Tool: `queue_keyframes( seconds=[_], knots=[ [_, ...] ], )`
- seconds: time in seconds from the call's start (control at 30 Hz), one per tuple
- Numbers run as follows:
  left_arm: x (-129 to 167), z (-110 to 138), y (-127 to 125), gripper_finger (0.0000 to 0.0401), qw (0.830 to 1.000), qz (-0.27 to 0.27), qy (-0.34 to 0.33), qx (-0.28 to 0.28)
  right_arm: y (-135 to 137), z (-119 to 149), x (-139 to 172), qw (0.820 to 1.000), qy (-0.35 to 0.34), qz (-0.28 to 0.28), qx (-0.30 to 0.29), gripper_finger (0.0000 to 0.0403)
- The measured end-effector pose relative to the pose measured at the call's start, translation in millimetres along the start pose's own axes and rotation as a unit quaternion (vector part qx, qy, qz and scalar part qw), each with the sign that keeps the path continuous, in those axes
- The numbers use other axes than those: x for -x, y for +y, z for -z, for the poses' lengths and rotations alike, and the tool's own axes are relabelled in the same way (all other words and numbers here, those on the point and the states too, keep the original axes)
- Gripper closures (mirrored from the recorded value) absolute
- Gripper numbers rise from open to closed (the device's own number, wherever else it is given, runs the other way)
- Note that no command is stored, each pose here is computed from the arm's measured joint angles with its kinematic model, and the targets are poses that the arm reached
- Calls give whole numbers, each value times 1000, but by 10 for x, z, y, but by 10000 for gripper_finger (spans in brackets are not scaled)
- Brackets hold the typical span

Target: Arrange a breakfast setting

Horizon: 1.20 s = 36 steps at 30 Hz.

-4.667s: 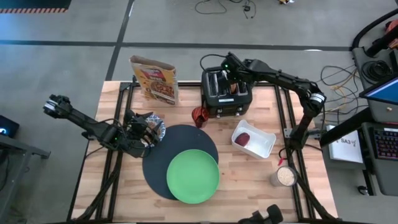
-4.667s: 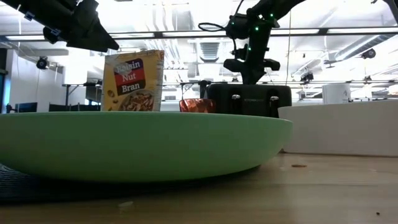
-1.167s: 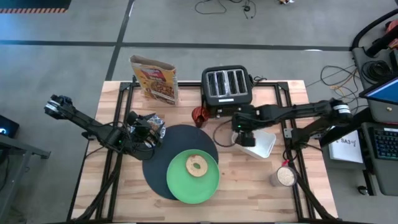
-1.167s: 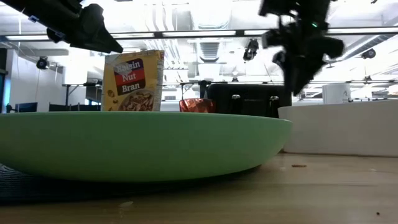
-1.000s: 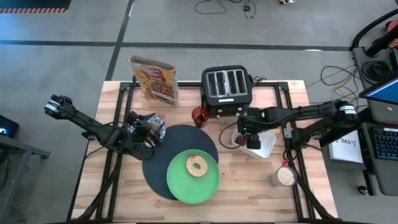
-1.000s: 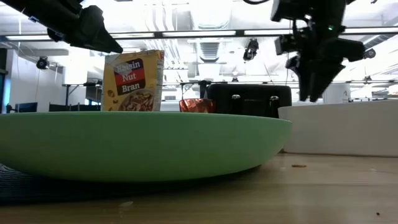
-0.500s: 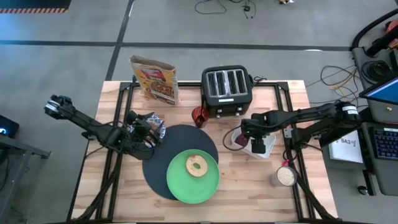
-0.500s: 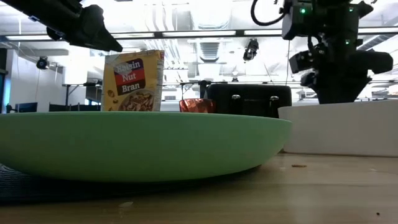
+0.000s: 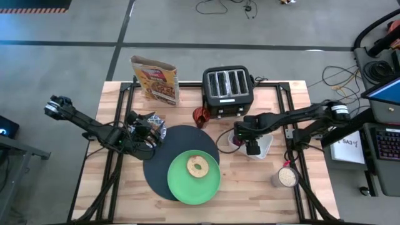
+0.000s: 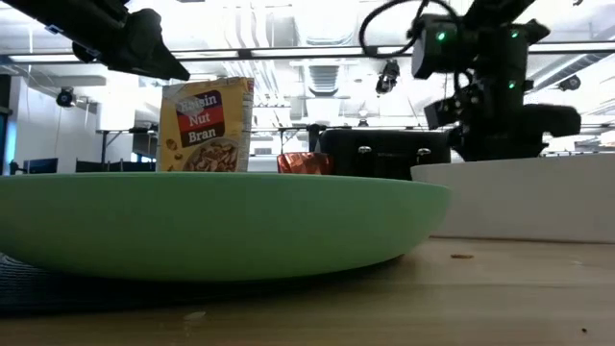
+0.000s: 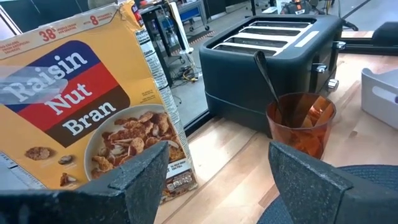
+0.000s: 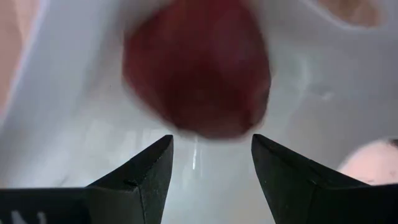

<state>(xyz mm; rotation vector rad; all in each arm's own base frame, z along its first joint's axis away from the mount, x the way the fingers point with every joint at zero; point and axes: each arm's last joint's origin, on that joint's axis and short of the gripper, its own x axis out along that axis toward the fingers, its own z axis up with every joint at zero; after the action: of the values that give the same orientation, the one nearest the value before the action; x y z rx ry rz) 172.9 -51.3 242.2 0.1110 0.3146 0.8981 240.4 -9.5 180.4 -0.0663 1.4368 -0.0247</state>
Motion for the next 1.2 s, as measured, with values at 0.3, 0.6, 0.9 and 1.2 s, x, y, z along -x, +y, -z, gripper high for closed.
queue_keyframes(
  seconds=[0.3,0.6,0.9,1.2],
  knots=[
    [-1,0,-1,142,1000,0,0,0,-11,-227,-36,999,31,-6,14,146],
    [-2,0,-1,142,1000,0,0,1,-52,-430,248,1000,-2,-26,2,111],
    [-2,0,0,142,1000,0,1,0,-81,-510,99,997,1,-30,-70,103],
    [-2,1,0,142,1000,0,1,0,-65,-495,-151,996,49,-29,-75,110]
  ],
)
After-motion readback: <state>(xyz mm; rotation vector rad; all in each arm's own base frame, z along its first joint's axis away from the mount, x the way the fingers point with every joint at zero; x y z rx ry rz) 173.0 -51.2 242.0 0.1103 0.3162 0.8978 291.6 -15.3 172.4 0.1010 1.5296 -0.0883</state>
